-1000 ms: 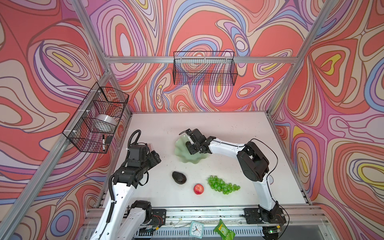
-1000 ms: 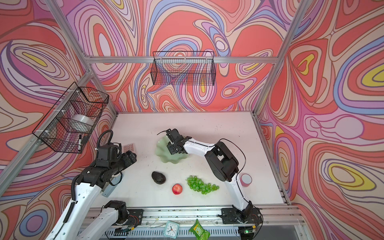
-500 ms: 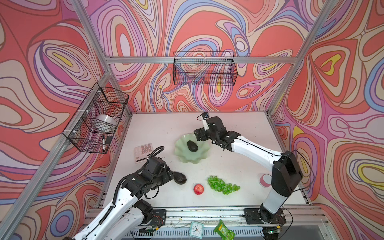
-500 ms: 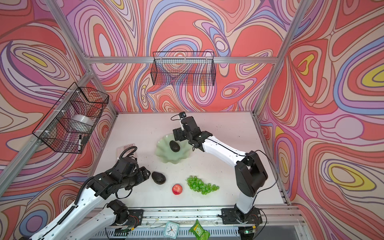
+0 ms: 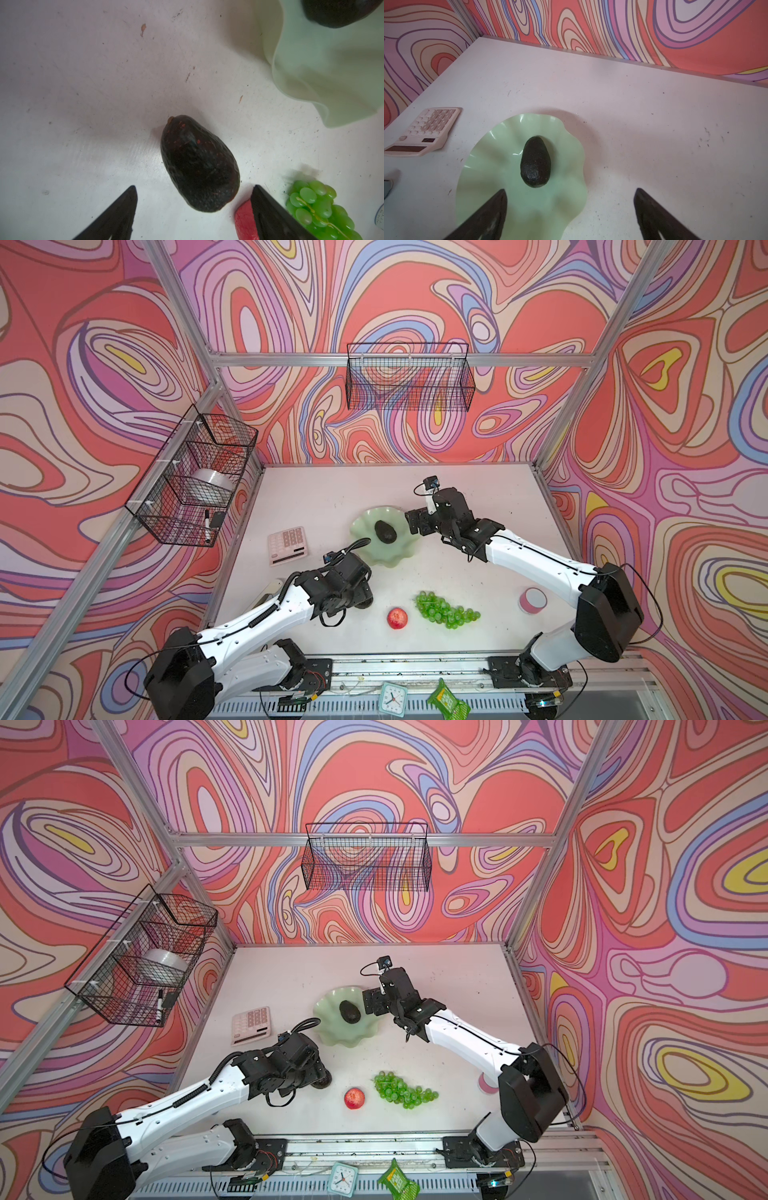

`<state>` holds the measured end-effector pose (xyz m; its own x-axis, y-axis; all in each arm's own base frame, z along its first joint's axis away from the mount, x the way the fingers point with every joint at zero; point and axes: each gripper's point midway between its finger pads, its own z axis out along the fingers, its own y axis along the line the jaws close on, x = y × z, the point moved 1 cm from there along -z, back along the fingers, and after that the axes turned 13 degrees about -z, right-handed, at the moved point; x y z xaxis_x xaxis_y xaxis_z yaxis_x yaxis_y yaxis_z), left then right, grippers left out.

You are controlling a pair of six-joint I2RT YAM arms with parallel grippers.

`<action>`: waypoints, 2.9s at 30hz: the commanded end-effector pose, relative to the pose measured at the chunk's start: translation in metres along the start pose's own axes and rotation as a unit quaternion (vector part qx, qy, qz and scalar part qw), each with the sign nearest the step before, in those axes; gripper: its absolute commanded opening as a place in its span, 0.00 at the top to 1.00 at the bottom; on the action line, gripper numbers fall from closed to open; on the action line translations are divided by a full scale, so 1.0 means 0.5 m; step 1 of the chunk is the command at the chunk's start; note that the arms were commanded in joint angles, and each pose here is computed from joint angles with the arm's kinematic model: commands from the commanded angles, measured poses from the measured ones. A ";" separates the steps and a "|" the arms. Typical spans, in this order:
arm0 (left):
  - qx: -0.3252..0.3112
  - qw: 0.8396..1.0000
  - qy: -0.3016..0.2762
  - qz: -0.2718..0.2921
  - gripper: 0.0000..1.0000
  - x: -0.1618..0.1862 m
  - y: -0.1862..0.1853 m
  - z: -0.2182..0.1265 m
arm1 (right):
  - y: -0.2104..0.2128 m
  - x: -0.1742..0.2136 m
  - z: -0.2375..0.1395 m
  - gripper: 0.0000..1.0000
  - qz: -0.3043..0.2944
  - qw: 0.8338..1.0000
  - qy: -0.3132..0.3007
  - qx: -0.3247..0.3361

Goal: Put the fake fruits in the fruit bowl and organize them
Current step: 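Grasp the second avocado with the left gripper while the right gripper withdraws, then carry the avocado with the left gripper and place it in the bowl, then withdraw the left gripper while the right gripper reaches down to grasp the red apple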

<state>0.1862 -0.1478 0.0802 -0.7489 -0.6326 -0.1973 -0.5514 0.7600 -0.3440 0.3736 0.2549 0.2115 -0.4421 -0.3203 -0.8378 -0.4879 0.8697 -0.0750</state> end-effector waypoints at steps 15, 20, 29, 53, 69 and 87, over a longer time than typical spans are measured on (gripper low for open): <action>-0.024 1.000 -0.010 -0.001 0.41 0.003 -0.003 0.058 | -0.021 -0.003 -0.014 0.02 0.002 1.000 -0.013 0.018; -0.039 0.999 -0.034 0.007 0.51 -0.015 0.027 0.035 | -0.023 0.002 -0.012 0.02 0.002 1.000 -0.010 0.019; -0.002 0.998 -0.066 0.015 0.56 -0.045 0.029 -0.047 | -0.019 -0.006 -0.010 0.02 0.007 1.000 -0.016 0.014; 0.040 0.992 -0.046 0.114 0.52 -0.182 -0.242 0.009 | -0.032 0.032 -0.051 0.02 0.024 1.000 0.000 0.019; 0.004 0.994 -0.018 0.106 0.51 -0.198 -0.283 0.120 | -0.026 0.077 -0.044 0.02 0.027 0.999 0.028 0.011; 0.015 0.995 -0.028 0.099 0.20 -0.212 -0.288 0.103 | 0.030 0.131 -0.068 0.07 0.017 0.994 0.076 -0.070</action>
<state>0.3573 -0.1993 0.0793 -0.8405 -0.4638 -0.2801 -0.3917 0.8773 -0.2773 0.3315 0.2311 0.1794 -0.5401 -0.3304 -0.7741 -0.5144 0.8575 -0.0071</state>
